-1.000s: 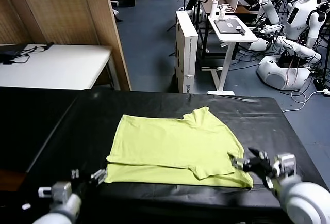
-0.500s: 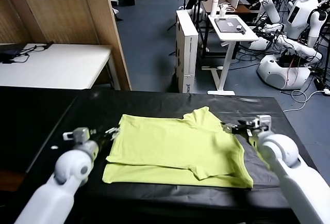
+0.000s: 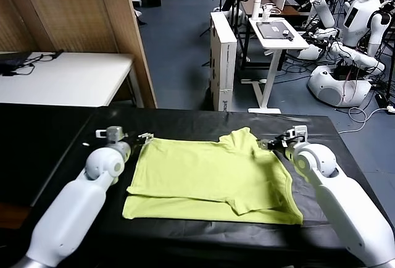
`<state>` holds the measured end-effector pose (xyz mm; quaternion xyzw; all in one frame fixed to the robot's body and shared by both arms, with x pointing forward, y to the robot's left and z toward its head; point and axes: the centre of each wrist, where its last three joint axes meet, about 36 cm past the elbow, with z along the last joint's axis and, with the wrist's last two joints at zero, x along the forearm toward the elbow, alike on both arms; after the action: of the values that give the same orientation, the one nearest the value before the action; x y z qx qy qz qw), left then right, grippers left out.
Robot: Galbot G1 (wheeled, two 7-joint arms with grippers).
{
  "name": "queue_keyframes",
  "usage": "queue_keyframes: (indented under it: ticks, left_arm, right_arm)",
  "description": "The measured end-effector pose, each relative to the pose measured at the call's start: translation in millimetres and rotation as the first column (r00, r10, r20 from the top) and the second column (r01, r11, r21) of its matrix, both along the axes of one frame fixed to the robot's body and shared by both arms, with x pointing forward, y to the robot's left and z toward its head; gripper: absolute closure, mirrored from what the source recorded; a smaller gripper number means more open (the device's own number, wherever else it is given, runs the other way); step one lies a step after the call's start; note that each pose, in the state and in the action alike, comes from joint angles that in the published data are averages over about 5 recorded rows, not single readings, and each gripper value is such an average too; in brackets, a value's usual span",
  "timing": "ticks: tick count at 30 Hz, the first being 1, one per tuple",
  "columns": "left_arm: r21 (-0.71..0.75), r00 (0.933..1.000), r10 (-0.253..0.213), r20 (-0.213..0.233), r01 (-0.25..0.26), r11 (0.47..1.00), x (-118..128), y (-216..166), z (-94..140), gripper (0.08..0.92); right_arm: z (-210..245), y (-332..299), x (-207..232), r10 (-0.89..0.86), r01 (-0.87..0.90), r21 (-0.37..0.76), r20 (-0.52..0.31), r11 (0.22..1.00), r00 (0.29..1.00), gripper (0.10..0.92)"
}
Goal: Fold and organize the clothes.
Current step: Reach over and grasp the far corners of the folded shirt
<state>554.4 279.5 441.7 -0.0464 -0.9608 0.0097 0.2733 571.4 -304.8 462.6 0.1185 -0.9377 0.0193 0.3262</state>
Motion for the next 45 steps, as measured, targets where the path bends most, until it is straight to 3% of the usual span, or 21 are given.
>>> queue_keyframes:
  ticks: [14,23,31,36,39,42,45]
  left_arm:
    - [-0.031,0.9993,0.001,-0.037,-0.002,1.000,-2.9,6.8,-8.4,0.117]
    - [-0.028,0.9990,-0.004,-0.044,0.003,1.000,-5.6,8.6,-14.4,0.215]
    - [-0.036,0.9996,-0.009,-0.026,0.009,0.999,-1.6,10.1,-13.1,0.350]
    - [-0.043,0.9996,-0.013,-0.027,0.011,0.999,-0.5,11.0,-15.0,0.549]
    - [-0.047,0.9995,-0.018,-0.025,0.017,0.999,-1.0,11.3,-16.3,0.622]
    - [-0.051,0.9992,-0.031,-0.024,0.030,0.998,-2.1,11.3,-18.1,0.681]
    - [-0.056,0.9989,-0.041,-0.023,0.040,0.998,-2.7,11.3,-19.1,0.728]
  right_arm:
    - [-4.6,5.1,8.7,0.010,-0.010,0.006,-0.012,1.000,1.000,0.167]
    - [-8.0,2.1,9.2,-0.008,0.008,0.012,-0.018,1.000,1.000,0.179]
    - [-10.0,1.5,9.1,-0.011,0.011,0.013,-0.023,1.000,1.000,0.189]
    - [-11.6,2.9,9.7,-0.011,0.012,0.014,-0.025,1.000,1.000,0.199]
    - [-12.4,3.2,9.4,-0.011,0.012,0.014,-0.026,1.000,1.000,0.218]
    - [-13.7,3.2,8.5,-0.012,0.012,0.014,-0.028,1.000,1.000,0.268]
    - [-15.0,2.8,7.6,-0.012,0.013,0.014,-0.030,1.000,0.999,0.386]
